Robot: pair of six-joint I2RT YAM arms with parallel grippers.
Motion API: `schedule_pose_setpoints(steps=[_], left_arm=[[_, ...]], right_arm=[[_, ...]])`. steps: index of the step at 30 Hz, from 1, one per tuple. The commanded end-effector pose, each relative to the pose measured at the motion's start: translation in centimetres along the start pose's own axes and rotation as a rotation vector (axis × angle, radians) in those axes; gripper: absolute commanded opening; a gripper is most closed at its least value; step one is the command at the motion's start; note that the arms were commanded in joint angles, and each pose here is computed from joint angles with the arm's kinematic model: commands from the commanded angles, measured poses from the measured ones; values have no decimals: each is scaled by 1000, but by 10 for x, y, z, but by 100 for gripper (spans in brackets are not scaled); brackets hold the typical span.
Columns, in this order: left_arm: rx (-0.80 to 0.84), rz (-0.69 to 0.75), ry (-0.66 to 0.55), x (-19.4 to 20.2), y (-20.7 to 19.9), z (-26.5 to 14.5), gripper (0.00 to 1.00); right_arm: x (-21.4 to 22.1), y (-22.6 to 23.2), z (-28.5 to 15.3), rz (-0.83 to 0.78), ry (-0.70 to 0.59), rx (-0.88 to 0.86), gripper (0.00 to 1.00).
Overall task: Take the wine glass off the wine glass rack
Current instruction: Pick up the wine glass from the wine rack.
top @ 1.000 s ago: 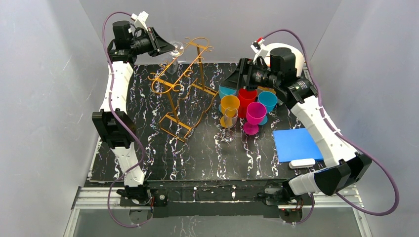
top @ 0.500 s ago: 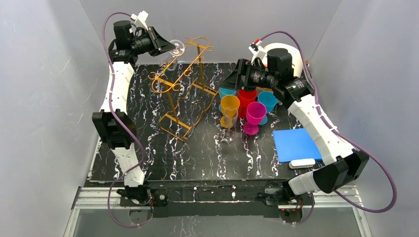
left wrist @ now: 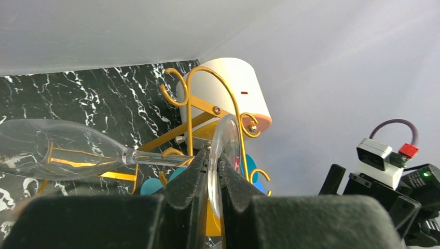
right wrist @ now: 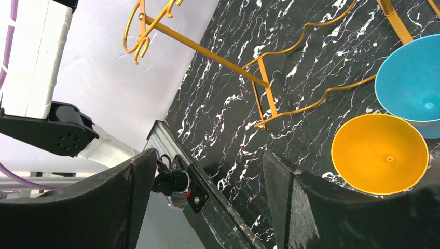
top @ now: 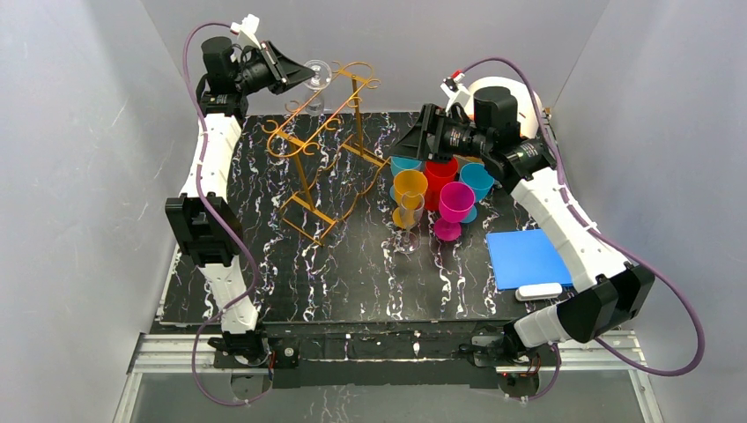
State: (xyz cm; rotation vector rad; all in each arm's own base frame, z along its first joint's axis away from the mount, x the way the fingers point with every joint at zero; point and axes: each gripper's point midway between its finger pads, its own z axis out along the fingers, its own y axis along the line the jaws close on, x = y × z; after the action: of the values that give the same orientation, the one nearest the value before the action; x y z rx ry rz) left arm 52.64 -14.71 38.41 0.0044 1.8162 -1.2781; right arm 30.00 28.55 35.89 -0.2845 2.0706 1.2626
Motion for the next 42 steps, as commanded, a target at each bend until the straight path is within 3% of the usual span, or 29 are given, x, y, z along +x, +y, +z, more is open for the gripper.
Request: schedule_pose_setpoints(steps=[1,16,26,35,42], left_arm=[[79,83,-51,-18,-37,-10,0],[-18,83,-137,-27,-26,-21,0],[89,72,-218,-63,-47,-24,0],[32,61,-335,-94,-25,-63,0],[-141,218,-369,-101,-31,-96,0]], right_arm=[[-7,5,4,-14,-21,-27,82],[-11,14,-8,-53,-44,-29,85],[-13,19,-7,-52,-31,-44,80],[-45,41,-36,-235,-220,-44,80],[-50,46,-34,-133,-316,-107,86]])
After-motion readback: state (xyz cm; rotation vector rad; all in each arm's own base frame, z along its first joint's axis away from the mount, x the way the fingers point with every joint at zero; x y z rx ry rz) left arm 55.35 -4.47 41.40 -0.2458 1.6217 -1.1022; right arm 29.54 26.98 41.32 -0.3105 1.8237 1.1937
